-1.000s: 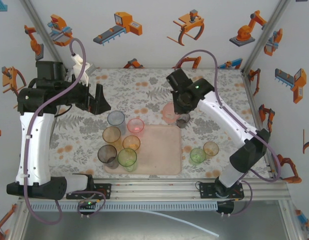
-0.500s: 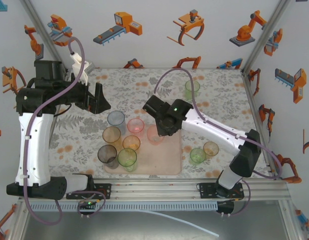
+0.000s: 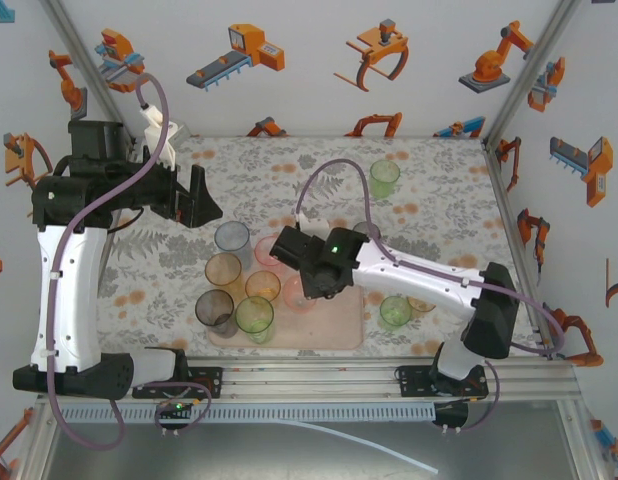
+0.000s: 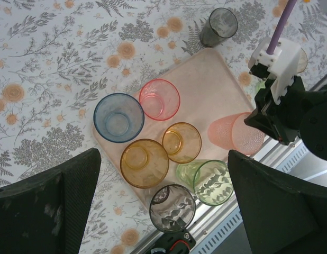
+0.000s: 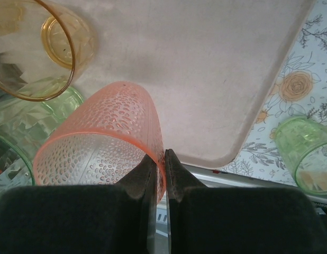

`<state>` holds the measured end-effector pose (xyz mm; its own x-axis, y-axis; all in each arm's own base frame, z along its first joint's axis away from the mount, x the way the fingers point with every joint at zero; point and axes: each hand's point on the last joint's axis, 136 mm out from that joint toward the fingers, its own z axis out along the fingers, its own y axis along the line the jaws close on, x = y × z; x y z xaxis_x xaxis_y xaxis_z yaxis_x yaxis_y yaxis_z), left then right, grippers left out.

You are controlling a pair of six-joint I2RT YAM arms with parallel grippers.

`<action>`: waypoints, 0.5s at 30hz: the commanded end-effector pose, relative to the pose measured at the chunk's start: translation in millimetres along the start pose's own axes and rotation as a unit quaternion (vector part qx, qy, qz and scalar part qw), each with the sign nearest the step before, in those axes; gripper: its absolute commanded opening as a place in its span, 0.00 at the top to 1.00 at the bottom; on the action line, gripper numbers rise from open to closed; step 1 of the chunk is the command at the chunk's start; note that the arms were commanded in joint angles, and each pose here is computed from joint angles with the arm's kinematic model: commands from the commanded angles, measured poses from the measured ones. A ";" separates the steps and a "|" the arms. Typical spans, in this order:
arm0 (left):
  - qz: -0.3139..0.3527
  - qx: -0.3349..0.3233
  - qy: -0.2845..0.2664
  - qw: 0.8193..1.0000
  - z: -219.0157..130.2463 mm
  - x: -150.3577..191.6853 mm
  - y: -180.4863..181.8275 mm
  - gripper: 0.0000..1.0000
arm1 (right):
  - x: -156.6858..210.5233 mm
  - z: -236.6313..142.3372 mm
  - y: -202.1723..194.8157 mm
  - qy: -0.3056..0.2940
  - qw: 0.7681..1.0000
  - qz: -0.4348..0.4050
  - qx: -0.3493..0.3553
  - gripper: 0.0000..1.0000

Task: Place the glasses into the tray

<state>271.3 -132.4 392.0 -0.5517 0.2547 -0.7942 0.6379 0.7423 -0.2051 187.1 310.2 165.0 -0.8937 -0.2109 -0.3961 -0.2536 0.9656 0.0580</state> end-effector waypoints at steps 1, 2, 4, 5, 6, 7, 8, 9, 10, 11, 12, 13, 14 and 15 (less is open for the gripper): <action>0.006 0.012 -0.019 1.000 -7.5 -7.8 -9.7 0.03 | 5.1 11.3 2.0 -0.005 1.000 0.019 0.012 0.89; 0.006 0.012 -0.019 1.000 -7.8 -7.7 -10.0 0.03 | 6.6 13.6 3.3 -0.004 1.000 0.020 0.012 0.89; 0.005 0.013 -0.020 1.000 -7.9 -8.0 -10.6 0.03 | 9.8 16.4 9.4 -0.004 1.000 0.017 0.009 0.89; 0.006 0.013 -0.020 1.000 -8.7 -7.8 -11.0 0.03 | 10.7 17.1 11.2 -0.004 1.000 0.015 0.010 0.89; 0.007 0.013 -0.021 1.000 -9.3 -8.0 -11.8 0.03 | 12.1 18.1 12.3 -0.003 1.000 0.014 0.012 0.89; 0.007 0.012 -0.022 1.000 -9.9 -8.1 -11.7 0.03 | 13.8 18.9 14.3 -0.002 1.000 0.013 0.011 0.89; 0.007 0.012 -0.022 1.000 -9.9 -8.1 -11.7 0.03 | 16.0 20.4 15.4 0.001 1.000 0.012 0.012 0.89; 0.008 0.012 -0.023 1.000 -10.3 -8.2 -12.1 0.03 | 18.6 21.5 17.4 0.003 1.000 0.011 0.012 0.89; 0.008 0.012 -0.023 1.000 -10.5 -7.9 -12.5 0.03 | 21.2 22.7 19.3 0.005 1.000 0.010 0.011 0.89; 0.007 0.012 -0.023 1.000 -11.0 -8.0 -12.5 0.03 | 22.9 23.5 20.9 0.006 1.000 0.009 0.010 0.89; 0.007 0.013 -0.023 1.000 -10.8 -8.1 -12.8 0.03 | 25.5 24.5 21.9 0.009 1.000 0.008 0.011 0.89; 0.006 0.013 -0.024 1.000 -11.2 -8.0 -12.9 0.03 | 27.2 25.2 22.4 0.010 1.000 0.007 0.013 0.89; 0.006 0.013 -0.024 1.000 -11.1 -8.0 -13.1 0.03 | 29.0 25.0 22.9 0.011 1.000 0.005 0.014 0.89; 0.007 0.014 -0.024 1.000 -11.7 -8.0 -13.9 0.03 | 30.5 26.2 22.3 0.012 1.000 0.006 0.017 0.89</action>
<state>268.7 -132.9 394.2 -0.5518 0.2460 -0.7969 0.6365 0.7417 -0.2117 164.8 330.6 135.7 -0.9019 -0.2283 -0.3668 -0.2630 0.9637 0.0468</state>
